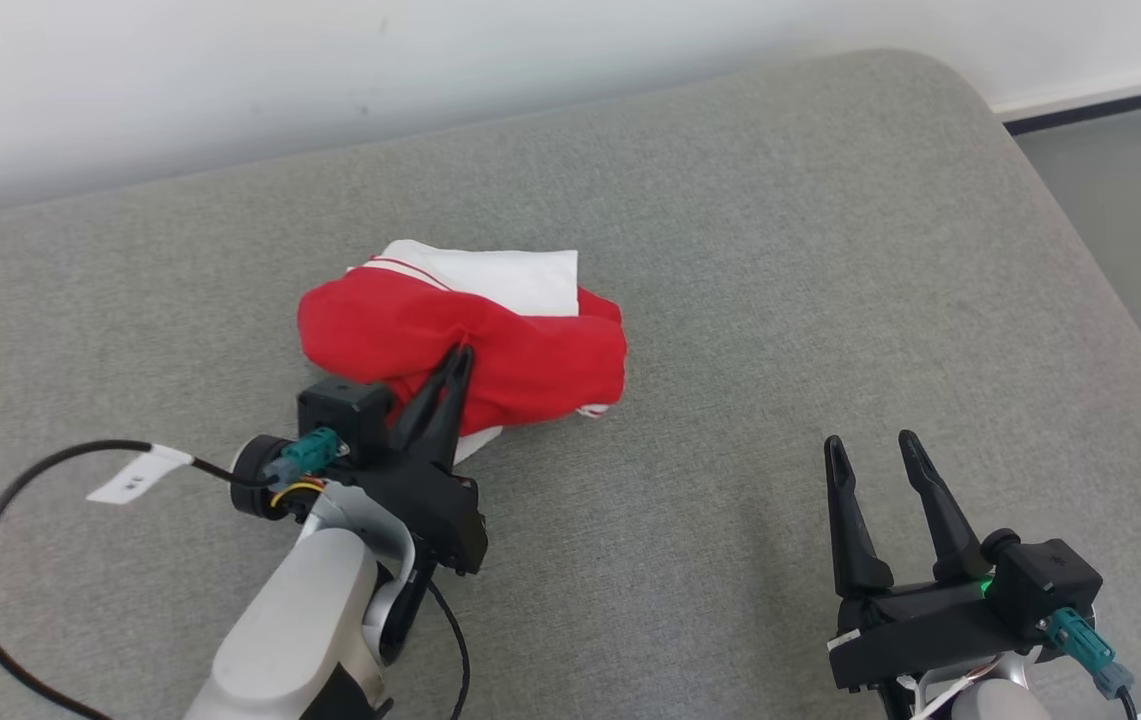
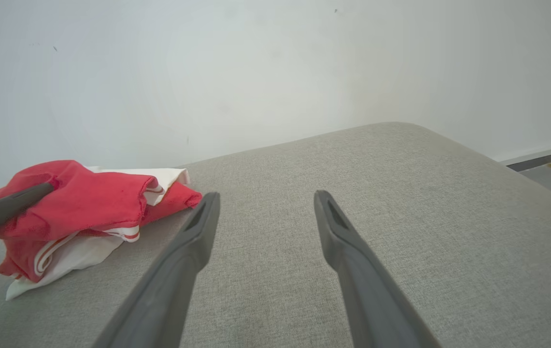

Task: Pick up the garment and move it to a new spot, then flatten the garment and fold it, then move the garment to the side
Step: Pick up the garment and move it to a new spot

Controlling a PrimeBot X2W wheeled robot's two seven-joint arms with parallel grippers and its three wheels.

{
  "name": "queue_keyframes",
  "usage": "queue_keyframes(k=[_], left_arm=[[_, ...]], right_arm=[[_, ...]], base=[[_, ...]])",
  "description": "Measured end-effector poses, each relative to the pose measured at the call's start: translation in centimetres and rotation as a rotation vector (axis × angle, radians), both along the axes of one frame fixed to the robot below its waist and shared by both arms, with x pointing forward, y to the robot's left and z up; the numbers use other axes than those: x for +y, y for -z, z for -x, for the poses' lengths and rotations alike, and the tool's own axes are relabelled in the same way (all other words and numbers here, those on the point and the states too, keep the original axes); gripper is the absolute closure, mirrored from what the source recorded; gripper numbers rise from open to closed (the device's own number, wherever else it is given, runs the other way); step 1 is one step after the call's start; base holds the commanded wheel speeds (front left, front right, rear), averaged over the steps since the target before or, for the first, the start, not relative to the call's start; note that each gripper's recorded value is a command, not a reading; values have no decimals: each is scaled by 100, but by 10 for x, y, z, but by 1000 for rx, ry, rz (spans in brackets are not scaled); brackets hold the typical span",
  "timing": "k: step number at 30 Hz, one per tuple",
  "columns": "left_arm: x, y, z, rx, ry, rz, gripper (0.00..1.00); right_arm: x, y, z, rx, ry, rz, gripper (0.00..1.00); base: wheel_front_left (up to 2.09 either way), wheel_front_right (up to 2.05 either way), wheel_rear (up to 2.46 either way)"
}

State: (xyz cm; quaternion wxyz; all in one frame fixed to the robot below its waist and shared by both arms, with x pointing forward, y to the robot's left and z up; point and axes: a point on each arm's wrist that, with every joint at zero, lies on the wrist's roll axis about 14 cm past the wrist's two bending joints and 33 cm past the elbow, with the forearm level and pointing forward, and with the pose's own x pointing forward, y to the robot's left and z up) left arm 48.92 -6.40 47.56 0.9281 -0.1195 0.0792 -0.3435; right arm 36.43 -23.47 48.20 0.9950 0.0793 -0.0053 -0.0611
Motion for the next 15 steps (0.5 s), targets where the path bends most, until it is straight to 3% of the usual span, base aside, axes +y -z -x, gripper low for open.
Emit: queue_keyframes(k=[1,2,15], left_arm=[[0,0,2,0,0,1,51],[0,-1,4,-13,3,-3,0],[27,-94,0,-294,-58,53,0]], right_arm=[[1,-1,-1,-5,-5,0,0],[3,-3,-1,-9,-9,-1,0],[20,-13,4,-46,-58,0,0]], base=[[0,0,0],[0,0,0],[0,0,0]])
